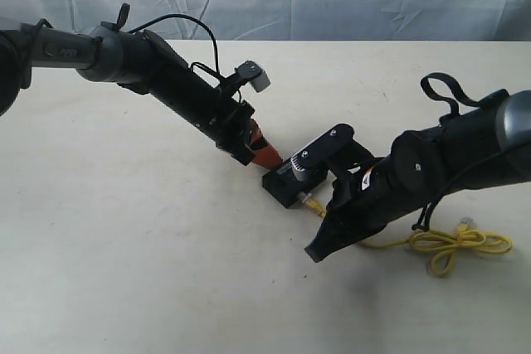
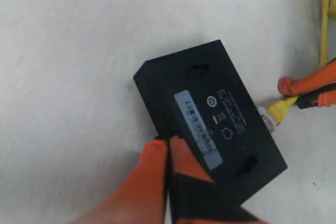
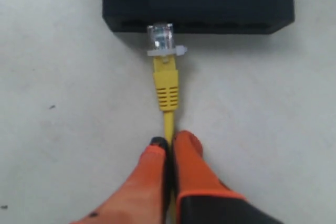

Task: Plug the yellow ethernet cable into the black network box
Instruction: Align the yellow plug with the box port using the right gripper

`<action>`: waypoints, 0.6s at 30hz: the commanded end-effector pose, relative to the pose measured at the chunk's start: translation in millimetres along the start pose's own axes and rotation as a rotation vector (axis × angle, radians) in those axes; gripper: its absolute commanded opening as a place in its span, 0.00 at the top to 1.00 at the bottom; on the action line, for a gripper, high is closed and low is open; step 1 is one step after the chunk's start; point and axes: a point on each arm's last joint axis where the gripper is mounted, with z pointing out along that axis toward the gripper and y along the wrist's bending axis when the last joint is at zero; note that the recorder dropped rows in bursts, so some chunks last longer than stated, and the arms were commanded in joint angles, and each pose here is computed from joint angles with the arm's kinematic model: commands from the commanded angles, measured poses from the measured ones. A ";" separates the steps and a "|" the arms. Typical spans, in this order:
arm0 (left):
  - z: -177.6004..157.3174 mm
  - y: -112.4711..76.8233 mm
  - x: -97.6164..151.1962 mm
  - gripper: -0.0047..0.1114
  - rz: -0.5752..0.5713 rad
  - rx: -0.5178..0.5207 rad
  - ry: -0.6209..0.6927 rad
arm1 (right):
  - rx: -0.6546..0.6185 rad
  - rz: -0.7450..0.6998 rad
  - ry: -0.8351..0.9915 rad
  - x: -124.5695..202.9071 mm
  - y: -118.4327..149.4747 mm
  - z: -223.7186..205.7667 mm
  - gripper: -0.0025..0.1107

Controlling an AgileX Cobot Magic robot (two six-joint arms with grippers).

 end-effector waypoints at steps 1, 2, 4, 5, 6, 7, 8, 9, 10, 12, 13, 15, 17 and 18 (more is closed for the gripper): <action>-0.8 -2.1 -1.2 0.96 0.001 0.019 -0.005 | -0.041 -0.010 0.097 -11.1 -0.1 -5.3 0.98; -0.8 -2.3 -1.1 0.96 0.001 0.021 -0.005 | -0.036 -0.040 0.120 -12.8 -1.5 -7.1 0.98; -0.8 -2.3 -1.1 0.96 0.001 0.021 -0.005 | -0.018 -0.076 0.154 -10.8 -3.7 -7.9 0.98; -0.8 -2.3 -1.1 0.96 0.001 0.021 -0.005 | 0.012 -0.065 0.162 -10.1 -6.9 -8.1 0.98; -0.8 -1.9 -1.2 0.96 0.001 0.017 -0.006 | 0.019 -0.049 0.150 -11.2 -7.4 -7.9 0.98; -0.8 -1.5 -1.2 0.96 0.001 0.013 -0.006 | 0.026 -0.044 0.121 -13.8 -7.9 -7.6 0.98; -0.8 -1.5 -1.2 0.96 0.001 0.013 -0.006 | 0.028 -0.044 0.113 -14.6 -8.1 -7.5 0.98; -0.8 -1.5 -1.1 0.96 0.002 0.013 -0.005 | 0.031 -0.049 0.108 -15.0 -8.4 -7.5 0.98; -0.8 -1.5 -1.1 0.96 0.002 0.013 -0.005 | 0.033 -0.054 0.108 -15.0 -8.5 -7.5 0.98; -0.8 -1.5 -1.1 0.96 0.002 0.013 -0.005 | 0.033 -0.053 0.110 -14.5 -8.6 -5.1 0.98; -0.8 -1.7 -1.1 0.96 0.002 0.015 -0.004 | 0.033 -0.053 0.107 -14.4 -8.8 -1.2 0.98; -0.8 -1.7 -1.1 0.96 0.002 0.015 -0.004 | 0.037 -0.042 0.093 -15.4 -9.1 0.9 0.98; -0.8 -1.7 -1.1 0.96 0.002 0.015 -0.004 | 0.040 -0.034 0.074 -17.1 -9.3 1.0 0.98; -0.8 -1.7 -1.1 0.96 0.002 0.015 -0.004 | 0.041 -0.034 0.072 -17.3 -9.4 1.0 0.98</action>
